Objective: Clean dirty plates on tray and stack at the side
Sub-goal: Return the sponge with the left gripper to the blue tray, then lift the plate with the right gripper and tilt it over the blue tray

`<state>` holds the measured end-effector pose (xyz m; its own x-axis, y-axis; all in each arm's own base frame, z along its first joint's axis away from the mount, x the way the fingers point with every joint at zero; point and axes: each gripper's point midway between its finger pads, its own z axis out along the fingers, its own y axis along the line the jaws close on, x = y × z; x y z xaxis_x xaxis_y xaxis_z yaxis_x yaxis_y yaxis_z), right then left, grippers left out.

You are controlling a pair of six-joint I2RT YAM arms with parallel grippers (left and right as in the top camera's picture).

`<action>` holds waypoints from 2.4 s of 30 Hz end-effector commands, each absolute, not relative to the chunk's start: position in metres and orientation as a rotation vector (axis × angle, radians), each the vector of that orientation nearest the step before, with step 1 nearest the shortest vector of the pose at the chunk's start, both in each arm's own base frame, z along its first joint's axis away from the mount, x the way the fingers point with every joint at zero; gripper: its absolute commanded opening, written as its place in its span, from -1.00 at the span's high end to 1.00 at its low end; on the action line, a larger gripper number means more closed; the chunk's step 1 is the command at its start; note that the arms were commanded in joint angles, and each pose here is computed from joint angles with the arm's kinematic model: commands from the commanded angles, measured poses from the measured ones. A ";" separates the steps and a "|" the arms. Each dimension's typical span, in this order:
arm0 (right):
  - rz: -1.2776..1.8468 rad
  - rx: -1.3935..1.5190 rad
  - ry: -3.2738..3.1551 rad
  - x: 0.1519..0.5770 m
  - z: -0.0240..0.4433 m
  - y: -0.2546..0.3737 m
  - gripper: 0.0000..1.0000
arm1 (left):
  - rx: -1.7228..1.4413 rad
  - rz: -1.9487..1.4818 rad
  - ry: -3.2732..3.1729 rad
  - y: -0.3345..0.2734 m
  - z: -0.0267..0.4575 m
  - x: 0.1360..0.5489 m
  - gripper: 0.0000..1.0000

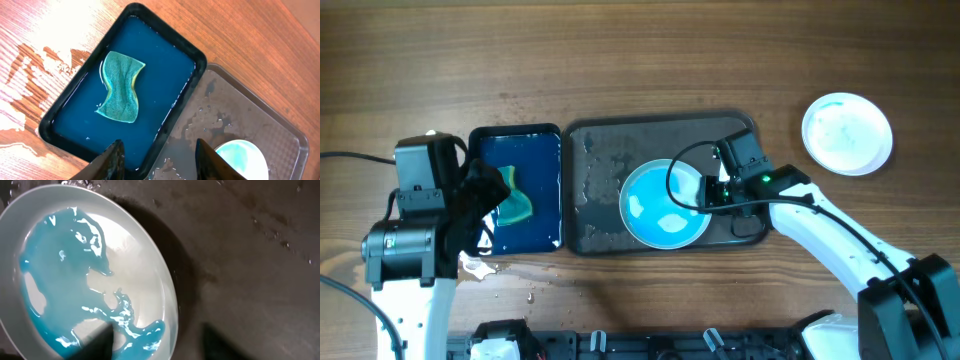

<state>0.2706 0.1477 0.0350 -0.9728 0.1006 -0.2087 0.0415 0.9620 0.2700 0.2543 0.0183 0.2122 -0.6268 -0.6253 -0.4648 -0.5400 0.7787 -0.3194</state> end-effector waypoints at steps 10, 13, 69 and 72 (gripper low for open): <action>0.525 0.708 2.995 0.265 -0.025 0.167 0.90 | -0.874 -0.142 2.400 0.025 0.212 0.254 -0.99; 0.529 0.643 3.004 0.267 -0.029 0.168 0.92 | -0.873 -0.136 2.385 0.027 0.215 0.256 -0.99; -0.287 -0.760 1.884 0.362 0.242 0.434 0.91 | -0.918 0.110 1.978 0.076 0.306 0.195 -1.00; -0.365 -0.870 1.724 0.350 0.267 0.456 0.91 | -0.918 0.110 1.978 0.076 0.306 0.195 -1.00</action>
<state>0.3527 0.4523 0.2442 -0.2333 -0.5786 -0.7815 -0.4308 0.7821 -0.4504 0.1969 0.0733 0.2992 -0.3158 -0.5680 -0.7601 -0.6388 0.7196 -0.2723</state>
